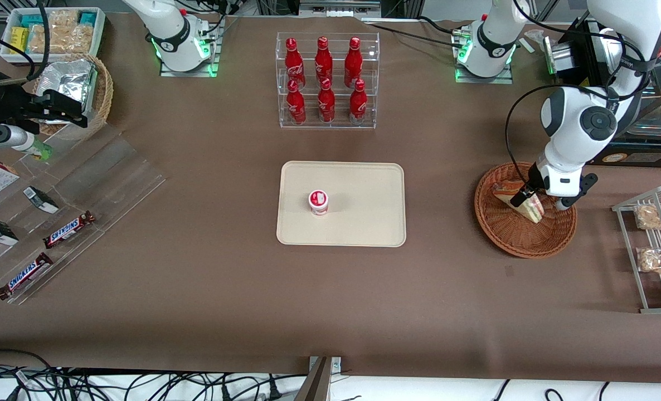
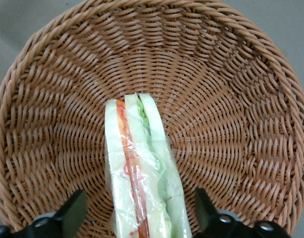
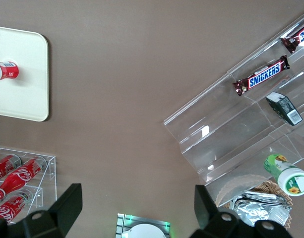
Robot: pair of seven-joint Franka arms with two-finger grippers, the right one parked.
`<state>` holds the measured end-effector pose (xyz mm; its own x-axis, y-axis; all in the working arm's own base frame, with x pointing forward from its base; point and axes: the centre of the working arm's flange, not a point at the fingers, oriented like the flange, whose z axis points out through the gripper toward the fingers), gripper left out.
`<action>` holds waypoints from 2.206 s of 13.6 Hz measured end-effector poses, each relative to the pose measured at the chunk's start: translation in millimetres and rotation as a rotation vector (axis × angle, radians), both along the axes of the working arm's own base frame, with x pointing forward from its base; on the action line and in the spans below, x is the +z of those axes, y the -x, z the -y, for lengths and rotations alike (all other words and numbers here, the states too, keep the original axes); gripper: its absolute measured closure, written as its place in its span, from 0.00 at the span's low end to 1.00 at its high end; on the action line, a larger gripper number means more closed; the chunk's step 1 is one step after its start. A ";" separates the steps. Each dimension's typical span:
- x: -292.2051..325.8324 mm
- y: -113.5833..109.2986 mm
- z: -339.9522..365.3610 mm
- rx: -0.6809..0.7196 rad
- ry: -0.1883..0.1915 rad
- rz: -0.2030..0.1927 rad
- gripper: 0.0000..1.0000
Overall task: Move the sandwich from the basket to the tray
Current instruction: 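Lower the left gripper and close it on the sandwich, then lift the sandwich out of the basket with the left gripper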
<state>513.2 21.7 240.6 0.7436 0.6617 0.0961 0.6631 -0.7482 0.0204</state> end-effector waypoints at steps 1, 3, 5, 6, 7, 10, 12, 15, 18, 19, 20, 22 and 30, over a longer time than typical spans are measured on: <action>0.0 0.0 0.0 0.000 0.000 0.000 0.19; -0.8 0.1 0.0 0.001 0.000 -0.002 0.44; -0.8 0.0 0.0 0.001 0.000 -0.001 0.62; -0.1 -0.7 -0.1 0.001 0.000 0.001 0.65; 2.4 -2.8 -0.3 0.002 0.000 0.007 0.68; 35.8 -24.0 -3.0 0.009 -0.014 -0.033 0.73; 84.3 -48.4 -1.5 0.009 -0.028 -0.078 0.82; 160.6 -77.8 16.6 -0.048 -0.042 -0.116 0.83; 216.3 -92.7 37.2 -0.163 -0.044 -0.130 0.83; 229.4 -95.8 44.7 -0.231 -0.038 -0.133 0.83; 240.0 -98.5 52.6 -0.316 -0.031 -0.133 0.83; 248.4 -98.2 75.0 -0.479 -0.024 -0.147 0.83; 243.2 -63.1 235.3 -0.707 0.025 -0.170 0.83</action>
<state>576.2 -213.6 483.9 0.9975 0.0177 -0.0680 0.0166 -0.9997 -0.0174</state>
